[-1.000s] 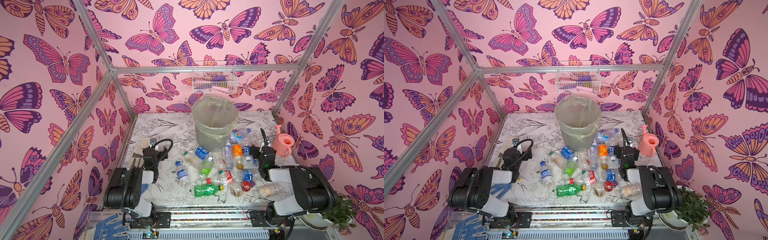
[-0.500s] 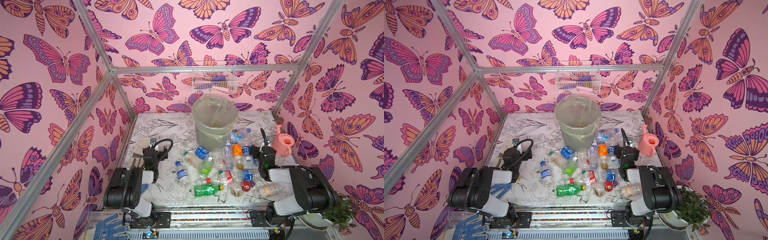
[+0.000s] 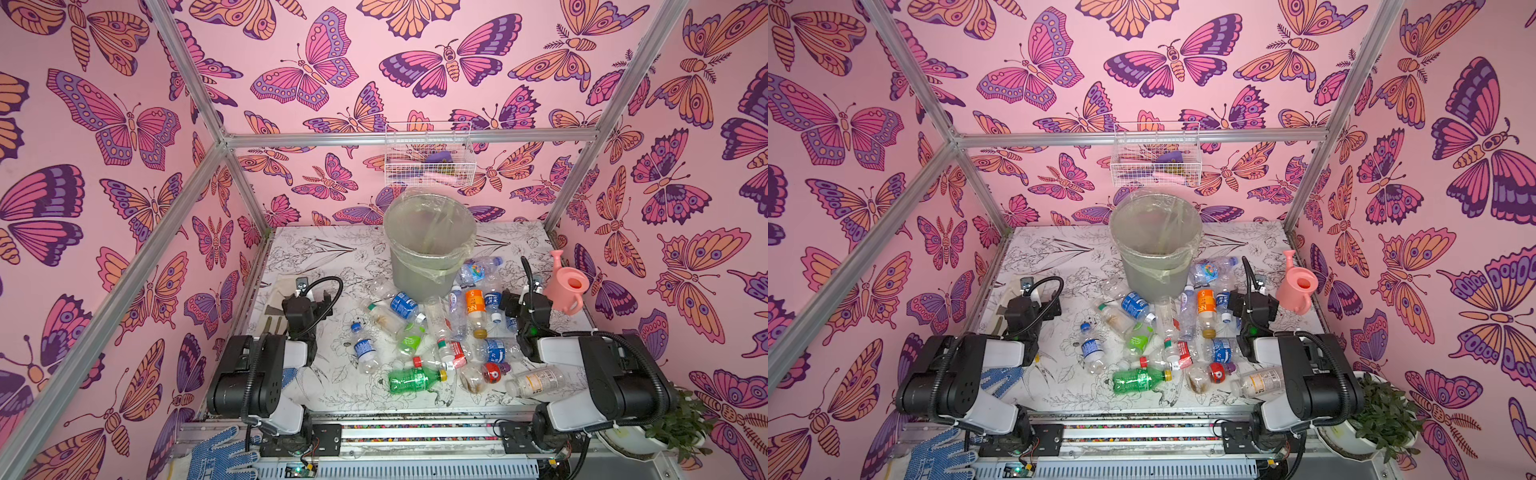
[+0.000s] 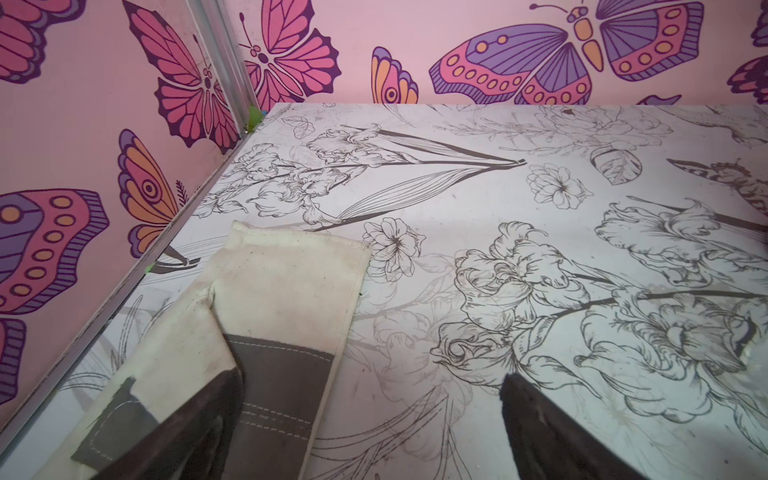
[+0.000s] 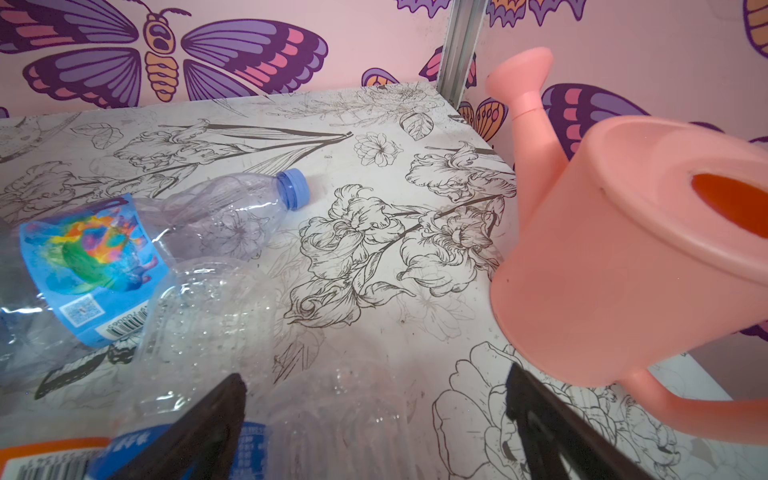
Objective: Throw the plastic bottles in the bin
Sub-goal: Pick up the plastic bottle from the center of the table.
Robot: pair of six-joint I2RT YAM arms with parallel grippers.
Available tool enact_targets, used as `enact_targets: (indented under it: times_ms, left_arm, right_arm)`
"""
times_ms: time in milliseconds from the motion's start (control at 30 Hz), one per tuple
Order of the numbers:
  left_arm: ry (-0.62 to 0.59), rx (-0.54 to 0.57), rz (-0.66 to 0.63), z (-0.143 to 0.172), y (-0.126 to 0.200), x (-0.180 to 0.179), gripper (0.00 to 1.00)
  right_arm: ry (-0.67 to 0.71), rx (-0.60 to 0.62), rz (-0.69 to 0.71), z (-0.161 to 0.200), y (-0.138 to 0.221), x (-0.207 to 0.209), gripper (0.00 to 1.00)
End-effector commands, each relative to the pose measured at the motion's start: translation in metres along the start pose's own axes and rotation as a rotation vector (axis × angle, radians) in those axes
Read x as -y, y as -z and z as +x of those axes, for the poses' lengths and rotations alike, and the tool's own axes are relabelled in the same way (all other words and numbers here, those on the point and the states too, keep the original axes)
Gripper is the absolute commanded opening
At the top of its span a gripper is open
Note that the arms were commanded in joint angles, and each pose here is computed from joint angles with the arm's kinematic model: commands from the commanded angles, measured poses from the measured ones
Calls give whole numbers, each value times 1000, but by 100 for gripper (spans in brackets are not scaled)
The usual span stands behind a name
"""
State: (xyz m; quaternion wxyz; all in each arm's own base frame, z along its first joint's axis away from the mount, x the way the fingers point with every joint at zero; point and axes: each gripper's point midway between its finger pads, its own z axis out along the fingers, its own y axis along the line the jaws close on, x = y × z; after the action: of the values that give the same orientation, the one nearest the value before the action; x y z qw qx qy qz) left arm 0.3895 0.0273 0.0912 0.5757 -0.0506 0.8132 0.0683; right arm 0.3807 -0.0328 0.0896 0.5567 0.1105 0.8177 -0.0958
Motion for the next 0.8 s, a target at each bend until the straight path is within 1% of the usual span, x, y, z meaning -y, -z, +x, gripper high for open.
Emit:
enact_targets:
  times_ms: [0, 133, 167, 233, 267, 300, 367, 400, 467, 533, 567, 633, 700, 733, 767]
  left_arm:
    - [21, 10, -35, 0, 0, -6, 99]
    - [18, 12, -44, 0, 1, -7, 99]
    - [13, 20, -75, -3, 2, -9, 99]
    - [8, 21, -75, -4, 6, -6, 99]
    - [-10, 49, -73, -10, 7, -1, 99]
    - [-38, 47, -71, 0, 12, 2, 99]
    - [-38, 56, -71, 0, 15, 2, 99]
    - [-38, 53, -72, 1, 15, 2, 99]
    - [-39, 58, -71, 0, 15, 3, 99]
    - [-39, 58, -70, 0, 15, 3, 100]
    - [-38, 60, -71, -1, 15, 3, 99]
    - [-39, 62, -64, 0, 16, 4, 100]
    - [-38, 73, -52, -2, 19, 5, 100]
    - [-39, 82, -50, -2, 21, 5, 100]
    - [-41, 91, -47, -2, 23, 5, 100]
  right_arm:
    - [-4, 29, -8, -10, -2, -1, 99]
    - [-6, 30, -6, -11, -3, -1, 99]
    - [-6, 30, -7, -10, -2, -1, 99]
    - [-17, 58, 18, -15, 1, 4, 99]
    - [-22, 66, 16, -14, 6, 6, 99]
    - [-27, 81, 9, -15, 10, 6, 99]
    - [-24, 137, -31, -20, 20, 3, 99]
    - [-30, 189, -36, -29, 27, 4, 99]
    - [-37, 184, -31, -36, 35, 7, 99]
    - [-30, 163, -41, -52, 44, 7, 99]
    - [-32, 176, -65, -66, 50, 3, 99]
    - [-45, 252, -144, -101, 65, -8, 99]
    - [-105, 269, -185, -127, 74, -14, 99]
    - [-158, 235, -204, -135, 77, -16, 99]
    - [-202, 171, -231, -138, 81, -20, 99]
